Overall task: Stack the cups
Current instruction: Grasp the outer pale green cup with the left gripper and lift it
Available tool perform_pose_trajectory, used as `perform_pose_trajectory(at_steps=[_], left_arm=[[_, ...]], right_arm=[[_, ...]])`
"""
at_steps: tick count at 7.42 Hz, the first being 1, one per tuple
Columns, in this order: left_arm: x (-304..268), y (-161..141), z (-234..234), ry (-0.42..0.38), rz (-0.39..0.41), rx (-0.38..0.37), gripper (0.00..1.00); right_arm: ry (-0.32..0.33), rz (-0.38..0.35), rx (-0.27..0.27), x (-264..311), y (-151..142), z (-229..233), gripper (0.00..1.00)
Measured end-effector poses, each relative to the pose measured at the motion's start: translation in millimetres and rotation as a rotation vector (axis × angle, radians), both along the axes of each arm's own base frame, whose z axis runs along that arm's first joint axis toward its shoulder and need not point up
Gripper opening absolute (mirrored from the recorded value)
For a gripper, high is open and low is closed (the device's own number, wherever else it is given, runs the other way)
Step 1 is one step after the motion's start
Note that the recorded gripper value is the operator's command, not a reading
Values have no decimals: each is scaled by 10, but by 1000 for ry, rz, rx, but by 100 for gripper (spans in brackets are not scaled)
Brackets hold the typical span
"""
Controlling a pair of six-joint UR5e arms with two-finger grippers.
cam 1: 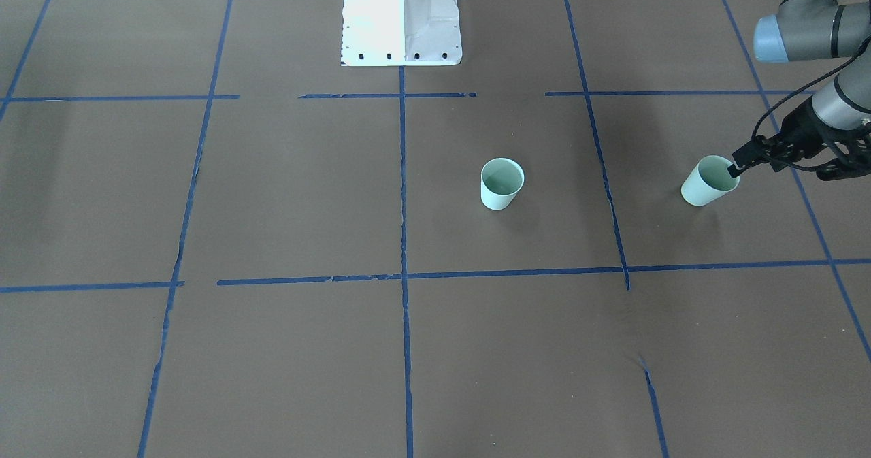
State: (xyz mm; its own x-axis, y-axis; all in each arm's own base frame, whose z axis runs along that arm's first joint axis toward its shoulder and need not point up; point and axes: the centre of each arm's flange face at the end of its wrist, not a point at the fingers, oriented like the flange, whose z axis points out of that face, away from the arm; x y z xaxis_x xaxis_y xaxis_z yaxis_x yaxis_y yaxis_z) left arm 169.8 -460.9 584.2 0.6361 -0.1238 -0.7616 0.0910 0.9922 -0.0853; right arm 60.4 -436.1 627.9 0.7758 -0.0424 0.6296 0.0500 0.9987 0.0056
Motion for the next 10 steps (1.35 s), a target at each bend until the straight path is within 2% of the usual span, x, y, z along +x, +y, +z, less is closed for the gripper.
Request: perform_pose_trajectory(at_steps=[1, 2, 3, 4, 7, 9, 10], left_arm=[[113, 19, -6, -2, 18, 1, 94], [230, 16, -1, -13, 31, 6, 64], [308, 0, 22, -25, 36, 9, 25], [355, -17, 38, -31, 40, 12, 0], [368, -26, -3, -30, 40, 21, 0], [216, -4, -407, -14, 25, 41, 0], [38, -31, -743, -32, 11, 20, 0]], right_arm=[[0, 0, 0, 0, 0, 0, 100], [0, 0, 0, 0, 0, 0, 100], [0, 0, -1, 0, 1, 1, 100], [0, 0, -1, 0, 1, 1, 100], [0, 0, -1, 0, 1, 1, 100], [0, 0, -1, 0, 1, 0, 100], [0, 0, 0, 0, 0, -2, 100]])
